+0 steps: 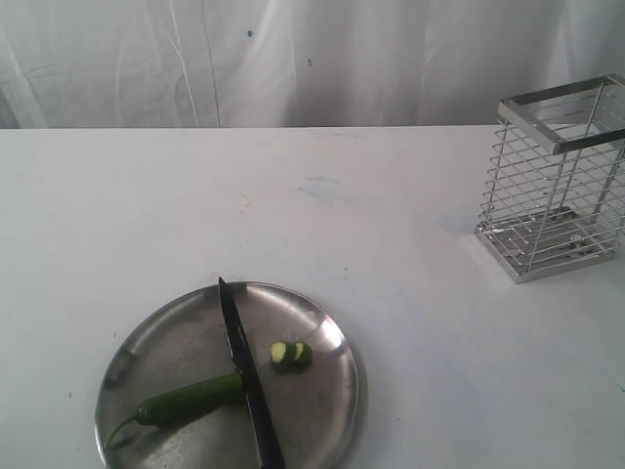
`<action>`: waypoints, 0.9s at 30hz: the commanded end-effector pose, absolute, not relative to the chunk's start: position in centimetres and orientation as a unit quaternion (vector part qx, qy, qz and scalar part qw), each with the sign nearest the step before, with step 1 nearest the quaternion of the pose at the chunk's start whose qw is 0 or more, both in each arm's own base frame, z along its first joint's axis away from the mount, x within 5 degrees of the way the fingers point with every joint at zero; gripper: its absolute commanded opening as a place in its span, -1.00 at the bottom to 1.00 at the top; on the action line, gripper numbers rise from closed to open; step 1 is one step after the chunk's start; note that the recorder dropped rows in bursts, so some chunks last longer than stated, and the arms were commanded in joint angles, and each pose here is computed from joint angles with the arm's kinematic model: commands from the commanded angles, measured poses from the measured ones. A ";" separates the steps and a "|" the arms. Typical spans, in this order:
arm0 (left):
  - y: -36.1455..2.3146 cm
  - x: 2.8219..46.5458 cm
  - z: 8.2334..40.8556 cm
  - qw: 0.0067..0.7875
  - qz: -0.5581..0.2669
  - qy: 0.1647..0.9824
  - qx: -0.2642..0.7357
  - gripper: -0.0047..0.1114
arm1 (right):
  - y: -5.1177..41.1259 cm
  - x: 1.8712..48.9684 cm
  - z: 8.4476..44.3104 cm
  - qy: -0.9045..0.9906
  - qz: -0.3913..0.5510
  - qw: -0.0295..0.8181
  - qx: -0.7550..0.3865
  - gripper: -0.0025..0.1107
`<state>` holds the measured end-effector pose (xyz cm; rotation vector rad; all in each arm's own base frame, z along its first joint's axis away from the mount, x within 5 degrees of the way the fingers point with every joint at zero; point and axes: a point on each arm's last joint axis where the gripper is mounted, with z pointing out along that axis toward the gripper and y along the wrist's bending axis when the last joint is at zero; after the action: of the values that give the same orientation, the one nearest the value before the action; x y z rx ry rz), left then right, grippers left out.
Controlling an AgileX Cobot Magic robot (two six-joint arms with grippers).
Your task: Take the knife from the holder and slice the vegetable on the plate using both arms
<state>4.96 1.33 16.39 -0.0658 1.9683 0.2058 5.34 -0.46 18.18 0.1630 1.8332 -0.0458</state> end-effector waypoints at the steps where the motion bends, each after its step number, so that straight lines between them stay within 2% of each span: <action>1: 1.4 4.9 16.3 0.547 0.086 0.832 -0.033 -0.92 | -0.5 5.3 18.2 0.790 -0.025 0.609 0.070 -0.96; 27: 1.3 5.0 16.6 0.561 0.083 0.823 -0.031 -0.92 | -0.5 5.3 18.2 0.790 -0.025 0.609 0.070 -0.96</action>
<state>4.92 1.35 16.32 -0.0671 1.9763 0.2075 5.34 -0.46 18.18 0.1630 1.8332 -0.0458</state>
